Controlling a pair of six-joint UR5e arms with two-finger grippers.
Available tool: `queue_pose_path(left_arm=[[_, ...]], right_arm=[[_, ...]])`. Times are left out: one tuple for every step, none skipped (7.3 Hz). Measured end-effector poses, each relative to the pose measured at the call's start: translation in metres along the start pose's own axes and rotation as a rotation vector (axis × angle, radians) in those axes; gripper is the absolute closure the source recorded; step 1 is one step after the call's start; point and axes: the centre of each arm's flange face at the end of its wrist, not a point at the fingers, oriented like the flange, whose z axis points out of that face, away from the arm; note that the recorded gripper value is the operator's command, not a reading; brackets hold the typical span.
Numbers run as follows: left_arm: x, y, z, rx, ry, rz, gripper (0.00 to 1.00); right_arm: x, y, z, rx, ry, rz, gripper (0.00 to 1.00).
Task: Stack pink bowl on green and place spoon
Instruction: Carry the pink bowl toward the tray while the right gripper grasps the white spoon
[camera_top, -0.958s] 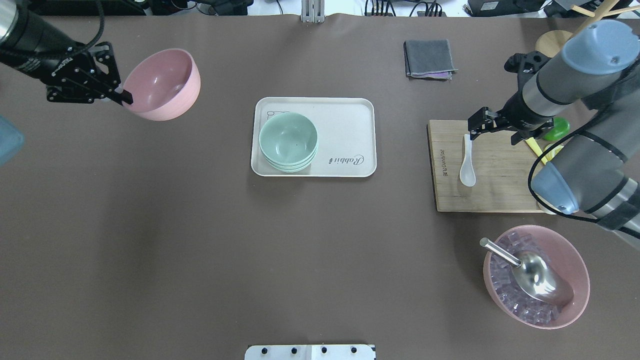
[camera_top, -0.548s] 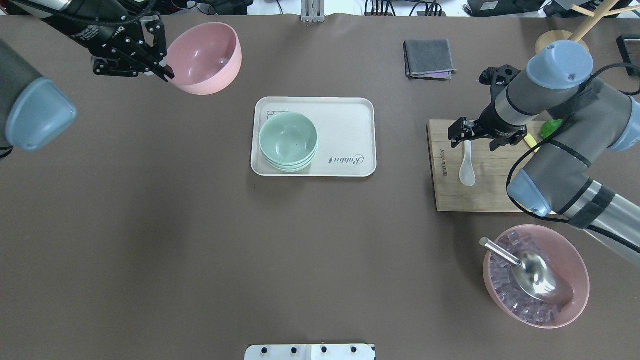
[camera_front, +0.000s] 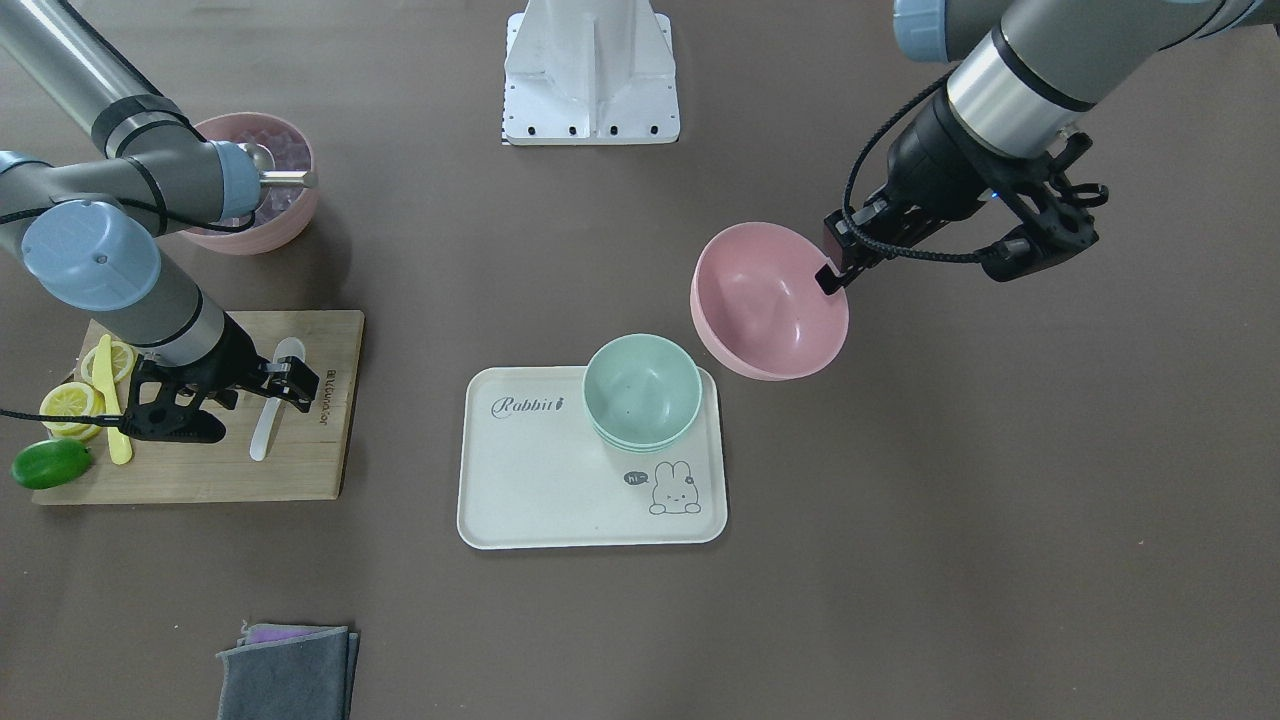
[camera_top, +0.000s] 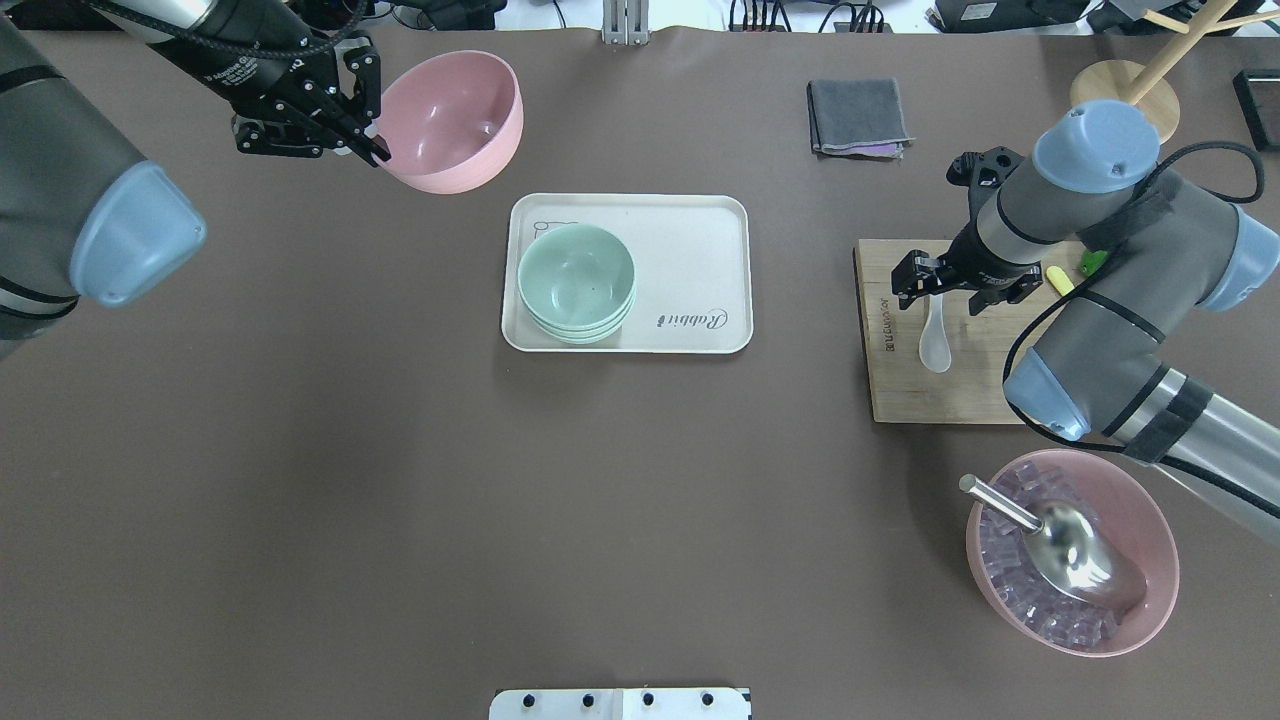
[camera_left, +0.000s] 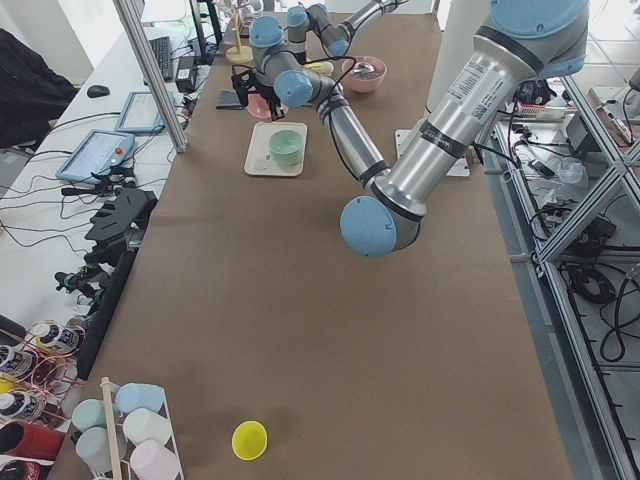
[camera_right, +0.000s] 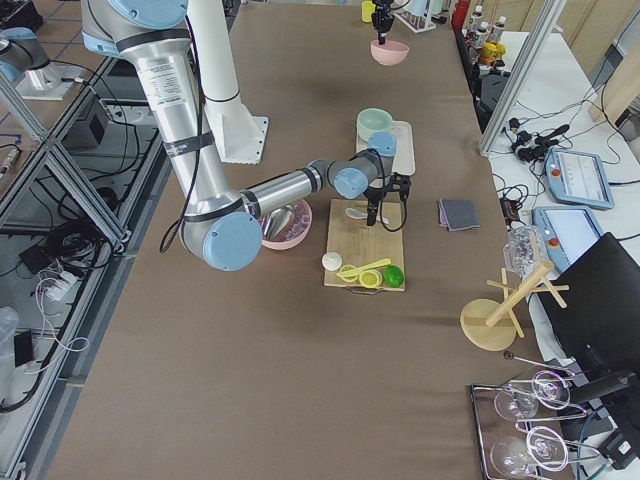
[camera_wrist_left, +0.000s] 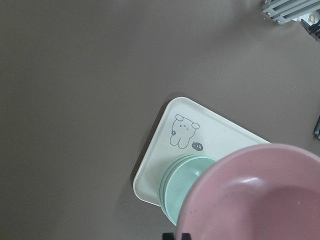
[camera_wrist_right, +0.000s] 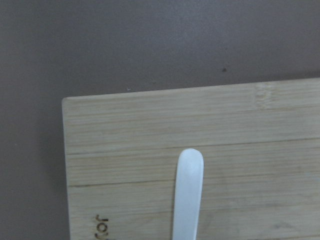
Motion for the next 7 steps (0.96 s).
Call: queue_pose_path(left_arm=[[0.0,0.001,0.001,-0.001,-0.001,0.001,1.0],[0.001,0.002,0.002,-0.004,-0.001,0.002,1.0],[0.001,0.003,0.003,-0.006,-0.002,0.004,1.0],[0.001,0.004,0.004,-0.007,-0.002,0.006,1.0],[0.002,0.005,0.005,-0.009,-0.003,0.007,1.0],[0.002,0.006,0.005,-0.01,-0.001,0.009,1.0],[0.004,0.008,0.004,-0.01,0.002,0.012,1.0]], right_arm=[[0.001,0.0,0.001,-0.001,0.003,0.002,0.66],[0.003,0.0,0.003,-0.003,0.005,0.004,0.78],[0.005,0.0,0.003,-0.004,0.007,0.006,0.9],[0.005,0.0,0.004,-0.005,0.009,0.007,1.0],[0.006,-0.001,0.004,-0.004,0.009,0.01,1.0],[0.005,-0.004,0.0,0.002,0.004,0.016,1.0],[0.003,-0.01,-0.012,0.015,-0.011,0.024,1.0]])
